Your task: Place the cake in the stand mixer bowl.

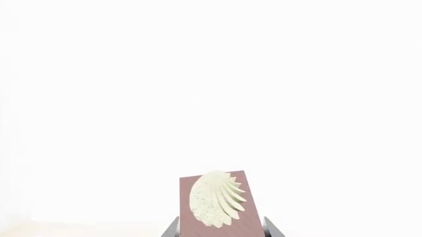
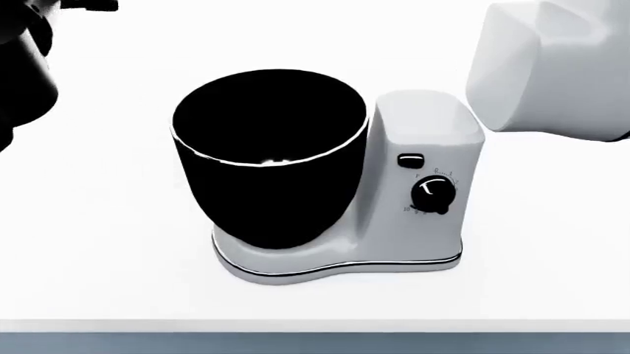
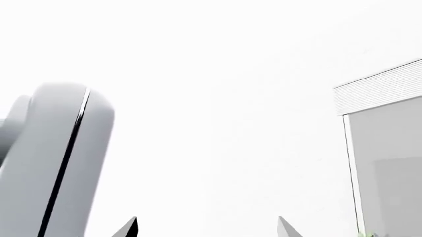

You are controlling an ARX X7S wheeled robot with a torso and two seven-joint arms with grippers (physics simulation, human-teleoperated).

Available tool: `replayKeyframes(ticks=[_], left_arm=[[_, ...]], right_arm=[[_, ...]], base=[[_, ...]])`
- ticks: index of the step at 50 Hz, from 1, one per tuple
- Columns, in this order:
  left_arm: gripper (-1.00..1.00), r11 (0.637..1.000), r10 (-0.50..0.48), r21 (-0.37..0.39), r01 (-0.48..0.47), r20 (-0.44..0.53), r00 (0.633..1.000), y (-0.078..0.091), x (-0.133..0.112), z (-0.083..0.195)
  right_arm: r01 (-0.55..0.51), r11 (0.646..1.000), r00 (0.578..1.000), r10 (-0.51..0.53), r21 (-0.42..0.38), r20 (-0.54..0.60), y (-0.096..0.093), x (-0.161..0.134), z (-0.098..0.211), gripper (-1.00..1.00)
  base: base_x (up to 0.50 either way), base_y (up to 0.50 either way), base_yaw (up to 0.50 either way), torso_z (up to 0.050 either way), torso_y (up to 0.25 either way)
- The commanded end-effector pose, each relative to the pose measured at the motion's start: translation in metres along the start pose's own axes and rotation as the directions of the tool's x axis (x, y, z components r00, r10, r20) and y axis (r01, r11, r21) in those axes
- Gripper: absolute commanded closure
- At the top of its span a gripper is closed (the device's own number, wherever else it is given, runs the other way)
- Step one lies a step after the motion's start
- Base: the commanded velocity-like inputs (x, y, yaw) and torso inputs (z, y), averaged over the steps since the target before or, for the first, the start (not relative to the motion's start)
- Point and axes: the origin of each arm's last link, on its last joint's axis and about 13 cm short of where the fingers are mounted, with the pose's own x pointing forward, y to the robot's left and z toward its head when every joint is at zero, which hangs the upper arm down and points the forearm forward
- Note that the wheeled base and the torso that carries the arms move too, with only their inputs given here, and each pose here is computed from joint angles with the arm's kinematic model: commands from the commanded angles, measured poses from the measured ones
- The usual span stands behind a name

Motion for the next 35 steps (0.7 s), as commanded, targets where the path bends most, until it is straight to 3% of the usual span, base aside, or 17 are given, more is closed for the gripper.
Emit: replayKeyframes(ticks=[1, 7, 8, 9, 10, 14, 23, 35], left_arm=[[1.0, 0.96, -0.28, 0.055, 0.276, 0.086, 0.956, -0.002, -0.017, 0.025], [1.0, 0.919, -0.395, 0.035, 0.393, 0.104, 0.913, -0.007, -0.027, 0.025], [1.0, 0.903, -0.426, -0.015, 0.429, 0.092, 0.9, -0.008, -0.028, 0.024], [1.0, 0.904, -0.425, 0.002, 0.427, 0.092, 0.9, -0.009, -0.028, 0.023], [1.0, 0.874, -0.482, -0.018, 0.485, 0.074, 0.873, -0.012, -0.03, 0.02], [1.0, 0.823, -0.567, -0.002, 0.568, 0.054, 0.822, -0.018, -0.038, 0.017], [1.0, 0.763, -0.646, 0.058, 0.644, 0.063, 0.76, -0.021, -0.047, 0.014], [1.0, 0.727, -0.687, 0.079, 0.682, 0.063, 0.724, -0.027, -0.053, 0.009]], right_arm=[[-0.012, 1.0, 1.0, 0.012, 0.007, -0.004, 0.002, 0.0, -0.002, -1.0], [-0.016, 1.0, 1.0, 0.016, 0.011, -0.004, 0.002, 0.0, -0.002, -1.0], [-0.016, 1.0, 1.0, 0.016, 0.012, -0.006, 0.003, 0.0, -0.003, -1.0], [-0.016, 1.0, 1.0, 0.016, 0.012, -0.007, 0.003, 0.0, -0.004, -1.0], [-0.016, 1.0, 1.0, 0.016, 0.014, -0.01, 0.003, 0.0, -0.004, -1.0], [-0.017, 1.0, 1.0, 0.017, 0.015, -0.011, 0.002, -0.001, -0.005, -1.0], [-0.027, 1.0, 1.0, 0.027, 0.016, -0.016, 0.005, -0.001, -0.007, -1.0], [-0.034, 0.999, 0.999, 0.035, 0.018, -0.022, 0.007, -0.001, -0.01, -1.0]], base=[[0.0, 0.0, 0.0, 0.0, 0.0], [0.0, 0.0, 0.0, 0.0, 0.002], [0.0, 0.0, 0.0, 0.0, 0.0], [0.0, 0.0, 0.0, 0.0, 0.0], [0.0, 0.0, 0.0, 0.0, 0.0], [0.0, 0.0, 0.0, 0.0, 0.0], [0.0, 0.0, 0.0, 0.0, 0.001], [0.0, 0.0, 0.0, 0.0, 0.001]])
